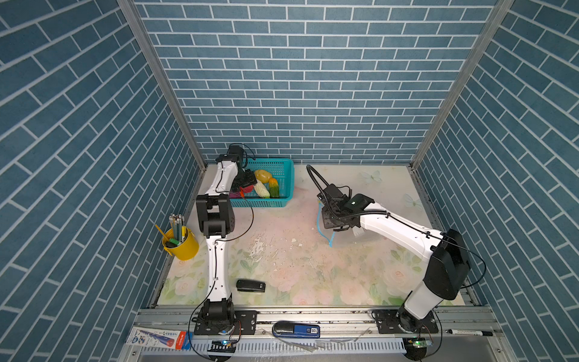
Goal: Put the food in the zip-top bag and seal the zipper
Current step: 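Close the left gripper on the red bell pepper in the basket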
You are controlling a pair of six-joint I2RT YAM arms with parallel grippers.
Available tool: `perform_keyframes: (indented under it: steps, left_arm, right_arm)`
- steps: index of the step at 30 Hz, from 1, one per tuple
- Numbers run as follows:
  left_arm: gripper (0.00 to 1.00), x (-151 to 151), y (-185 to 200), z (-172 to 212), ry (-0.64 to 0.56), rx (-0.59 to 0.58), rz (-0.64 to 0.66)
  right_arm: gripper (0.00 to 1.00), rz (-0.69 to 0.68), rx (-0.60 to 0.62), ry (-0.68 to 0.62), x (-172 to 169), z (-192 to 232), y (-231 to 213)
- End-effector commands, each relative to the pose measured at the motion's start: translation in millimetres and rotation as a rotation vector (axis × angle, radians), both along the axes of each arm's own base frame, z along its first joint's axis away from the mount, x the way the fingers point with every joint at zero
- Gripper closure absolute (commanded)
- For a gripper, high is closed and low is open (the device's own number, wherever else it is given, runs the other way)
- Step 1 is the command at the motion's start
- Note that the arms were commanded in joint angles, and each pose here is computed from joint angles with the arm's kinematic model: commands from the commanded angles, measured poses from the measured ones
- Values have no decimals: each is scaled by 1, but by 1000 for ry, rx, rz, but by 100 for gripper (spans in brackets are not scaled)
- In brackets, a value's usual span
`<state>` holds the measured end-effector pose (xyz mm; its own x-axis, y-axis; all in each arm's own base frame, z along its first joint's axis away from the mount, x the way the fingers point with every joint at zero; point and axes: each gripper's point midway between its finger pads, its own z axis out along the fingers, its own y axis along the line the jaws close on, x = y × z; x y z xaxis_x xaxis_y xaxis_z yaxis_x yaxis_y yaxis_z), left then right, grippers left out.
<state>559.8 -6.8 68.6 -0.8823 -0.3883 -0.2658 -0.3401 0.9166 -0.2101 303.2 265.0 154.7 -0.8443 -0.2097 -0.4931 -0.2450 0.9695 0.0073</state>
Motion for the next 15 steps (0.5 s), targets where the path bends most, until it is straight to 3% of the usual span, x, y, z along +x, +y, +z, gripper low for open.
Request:
perform_keyframes:
  steps: [1, 15]
  left_arm:
    - [24, -3, 5, -9, 33, 4, 14]
    - [45, -4, 5, 0, 23, 7, 18]
  right_arm:
    - [100, -1, -5, 10, -4, -5, -5]
    - [100, 3, 13, 8, -4, -3, -2]
